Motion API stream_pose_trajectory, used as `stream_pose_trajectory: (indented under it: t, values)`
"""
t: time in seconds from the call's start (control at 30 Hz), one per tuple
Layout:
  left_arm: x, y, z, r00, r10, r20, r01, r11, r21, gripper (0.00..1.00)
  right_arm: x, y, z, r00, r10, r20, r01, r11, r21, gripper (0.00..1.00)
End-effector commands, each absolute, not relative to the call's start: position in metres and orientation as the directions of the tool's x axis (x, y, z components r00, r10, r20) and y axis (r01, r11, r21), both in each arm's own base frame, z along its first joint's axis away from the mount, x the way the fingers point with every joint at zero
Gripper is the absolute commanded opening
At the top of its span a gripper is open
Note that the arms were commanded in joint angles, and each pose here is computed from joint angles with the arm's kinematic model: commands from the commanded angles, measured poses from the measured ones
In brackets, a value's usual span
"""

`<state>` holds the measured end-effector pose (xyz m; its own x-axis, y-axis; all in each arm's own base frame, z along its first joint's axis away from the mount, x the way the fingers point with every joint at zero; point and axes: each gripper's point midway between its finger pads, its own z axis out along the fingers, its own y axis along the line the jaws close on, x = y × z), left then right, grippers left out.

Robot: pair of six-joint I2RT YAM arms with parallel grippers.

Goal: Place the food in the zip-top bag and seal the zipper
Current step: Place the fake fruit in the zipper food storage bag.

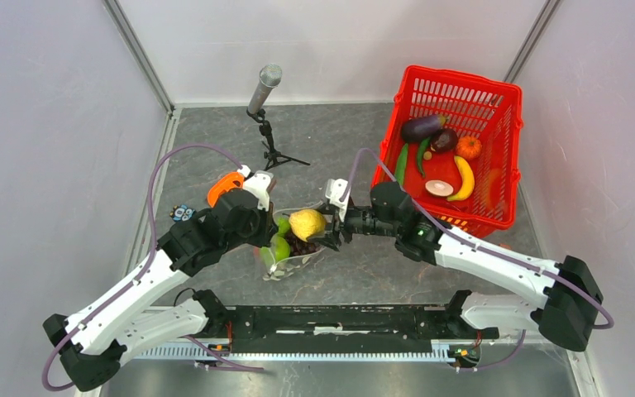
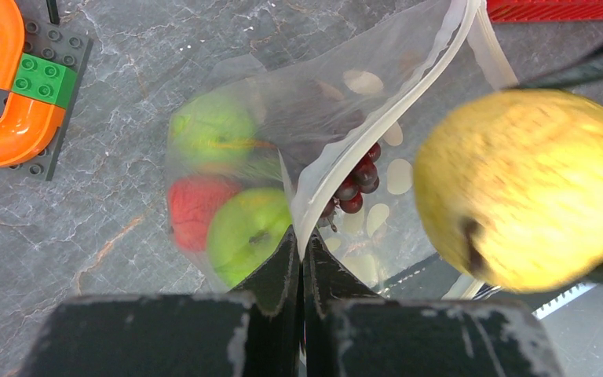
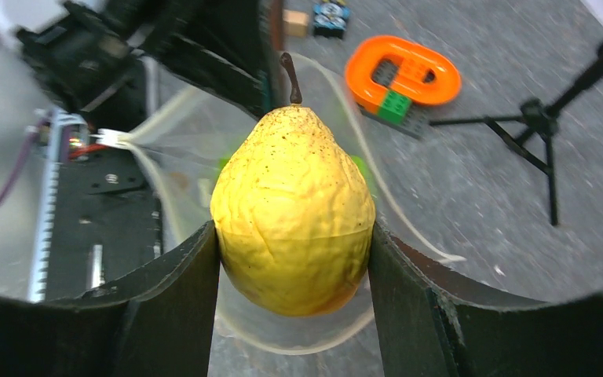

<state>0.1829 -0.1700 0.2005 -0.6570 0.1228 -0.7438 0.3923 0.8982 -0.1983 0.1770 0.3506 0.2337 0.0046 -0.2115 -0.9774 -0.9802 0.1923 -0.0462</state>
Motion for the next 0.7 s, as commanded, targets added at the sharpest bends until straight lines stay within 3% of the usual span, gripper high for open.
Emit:
stream_pose_trajectory:
  t: [0.0, 0.17, 0.5, 0.6, 0.67]
  values:
    - [0.188, -0.172, 0.219, -0.616, 0.067, -0.785, 0.392, 0.891, -0.231, 0.02, 0.209, 0.345, 0.236, 0.053, -0.281, -0.958, -0.932, 0.330, -0.149, 0.56]
    - [0.187, -0.170, 0.224, -0.606, 0.056, -0.793, 0.390, 0.890, -0.235, 0.02, 0.208, 0.347, 0.239, 0.053, -0.254, -0.966, -0.934, 0.329, -0.138, 0.76]
    - [0.187, -0.170, 0.222, -0.610, 0.051, -0.791, 0.384, 0.892, -0.238, 0.02, 0.189, 0.354, 0.259, 0.070, -0.143, -0.987, -0.963, 0.250, -0.104, 0.82]
    - [0.187, -0.168, 0.222, -0.605, 0.046, -0.795, 0.377, 0.896, -0.235, 0.02, 0.194, 0.343, 0.272, 0.084, -0.102, -0.991, -0.939, 0.324, -0.113, 0.82]
    - [0.188, -0.167, 0.222, -0.604, 0.042, -0.796, 0.371, 0.899, -0.234, 0.02, 0.207, 0.326, 0.283, 0.100, -0.054, -0.993, -0.888, 0.445, -0.114, 0.82]
